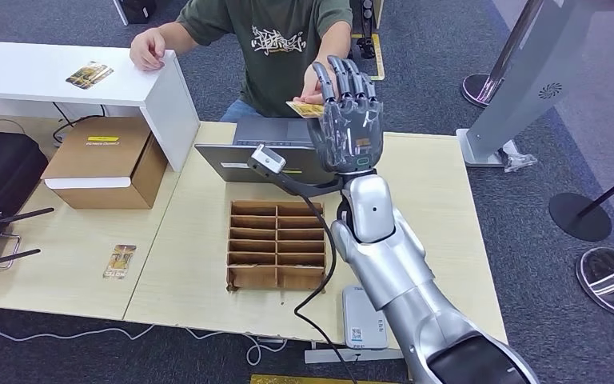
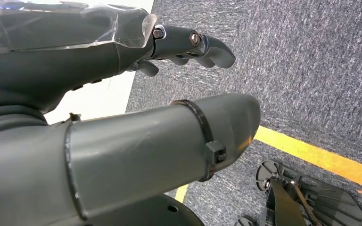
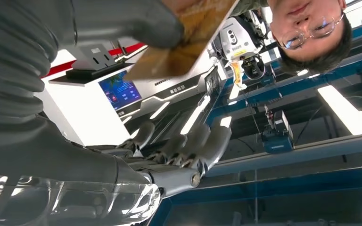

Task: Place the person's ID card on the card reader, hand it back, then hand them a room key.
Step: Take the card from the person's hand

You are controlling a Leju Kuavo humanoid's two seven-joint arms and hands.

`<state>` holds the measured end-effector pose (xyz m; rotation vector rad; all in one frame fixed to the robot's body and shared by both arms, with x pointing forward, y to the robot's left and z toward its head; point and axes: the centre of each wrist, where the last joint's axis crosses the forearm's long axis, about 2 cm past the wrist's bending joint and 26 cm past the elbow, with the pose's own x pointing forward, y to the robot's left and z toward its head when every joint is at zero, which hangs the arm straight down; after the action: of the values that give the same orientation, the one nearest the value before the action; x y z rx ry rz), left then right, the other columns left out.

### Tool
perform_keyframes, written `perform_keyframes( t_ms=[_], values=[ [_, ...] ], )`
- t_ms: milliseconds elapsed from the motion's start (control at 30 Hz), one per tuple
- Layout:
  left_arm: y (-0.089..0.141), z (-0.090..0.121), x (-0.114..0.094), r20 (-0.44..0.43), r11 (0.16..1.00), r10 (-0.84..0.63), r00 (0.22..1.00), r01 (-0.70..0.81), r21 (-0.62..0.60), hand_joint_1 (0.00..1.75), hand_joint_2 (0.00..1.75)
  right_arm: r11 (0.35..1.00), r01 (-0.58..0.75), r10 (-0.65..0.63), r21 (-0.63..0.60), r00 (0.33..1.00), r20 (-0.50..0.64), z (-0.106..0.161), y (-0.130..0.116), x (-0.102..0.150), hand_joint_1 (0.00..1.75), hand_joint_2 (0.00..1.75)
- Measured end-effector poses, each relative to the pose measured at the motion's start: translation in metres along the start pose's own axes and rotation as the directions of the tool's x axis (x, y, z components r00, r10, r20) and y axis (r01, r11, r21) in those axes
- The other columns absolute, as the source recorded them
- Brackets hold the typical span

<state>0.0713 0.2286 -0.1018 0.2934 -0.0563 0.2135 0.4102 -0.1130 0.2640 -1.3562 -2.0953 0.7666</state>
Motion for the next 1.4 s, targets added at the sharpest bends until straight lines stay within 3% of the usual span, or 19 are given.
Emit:
perform_keyframes(
  t_ms=[1200,1400],
  values=[
    [0.0,0.0,0.0004,0.0,1.0,0.003,1.0,-0.003,0.003,0.0,0.0,0.999,0.031,-0.031,0.02,1.0,-0.003,-0.0018,0.0031,-0.0006,1.75,1.75],
    [-0.0003,0.0002,0.0004,-0.001,1.0,0.007,1.0,-0.007,0.005,0.0,0.0,0.986,0.155,-0.152,0.067,0.987,-0.056,-0.0019,0.0041,-0.0029,1.75,1.75]
  ],
)
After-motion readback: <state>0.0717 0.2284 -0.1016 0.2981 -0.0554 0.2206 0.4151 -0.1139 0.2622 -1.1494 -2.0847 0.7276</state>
